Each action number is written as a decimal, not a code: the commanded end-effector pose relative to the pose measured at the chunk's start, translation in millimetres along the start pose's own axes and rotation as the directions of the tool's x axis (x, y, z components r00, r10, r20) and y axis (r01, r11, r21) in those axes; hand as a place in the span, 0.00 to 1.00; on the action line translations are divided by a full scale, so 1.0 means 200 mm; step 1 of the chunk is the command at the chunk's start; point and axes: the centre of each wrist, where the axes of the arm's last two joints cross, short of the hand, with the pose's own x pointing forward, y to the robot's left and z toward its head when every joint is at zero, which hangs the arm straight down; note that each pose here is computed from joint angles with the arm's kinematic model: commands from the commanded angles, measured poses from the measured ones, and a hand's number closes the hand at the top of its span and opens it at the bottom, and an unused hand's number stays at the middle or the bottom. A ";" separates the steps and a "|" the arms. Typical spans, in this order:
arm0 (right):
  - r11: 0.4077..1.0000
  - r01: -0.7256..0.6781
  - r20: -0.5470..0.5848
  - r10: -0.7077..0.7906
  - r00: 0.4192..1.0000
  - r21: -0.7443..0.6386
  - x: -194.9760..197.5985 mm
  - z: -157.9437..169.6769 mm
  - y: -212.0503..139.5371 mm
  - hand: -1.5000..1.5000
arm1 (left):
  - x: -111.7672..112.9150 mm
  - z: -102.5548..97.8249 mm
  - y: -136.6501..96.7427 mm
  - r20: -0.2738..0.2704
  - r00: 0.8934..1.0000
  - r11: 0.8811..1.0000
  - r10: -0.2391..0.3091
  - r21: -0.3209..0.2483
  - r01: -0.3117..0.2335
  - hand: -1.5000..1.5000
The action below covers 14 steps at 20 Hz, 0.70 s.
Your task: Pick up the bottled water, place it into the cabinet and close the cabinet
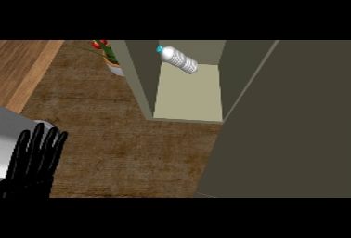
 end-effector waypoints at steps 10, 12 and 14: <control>0.993 0.068 0.058 -0.063 0.996 -0.097 -0.01 -0.19 0.01 1.00 | 0.04 0.00 0.06 0.018 1.000 1.000 0.008 -0.013 -0.008 0.00; 0.988 0.102 0.068 -0.095 0.993 -0.115 -0.01 -0.17 0.00 1.00 | 0.06 -0.01 0.08 0.019 1.000 1.000 -0.001 -0.027 0.002 0.00; 0.987 0.129 0.071 -0.123 0.990 -0.093 -0.02 -0.18 0.00 1.00 | 0.04 0.00 0.05 0.010 1.000 0.999 0.019 -0.044 -0.018 0.00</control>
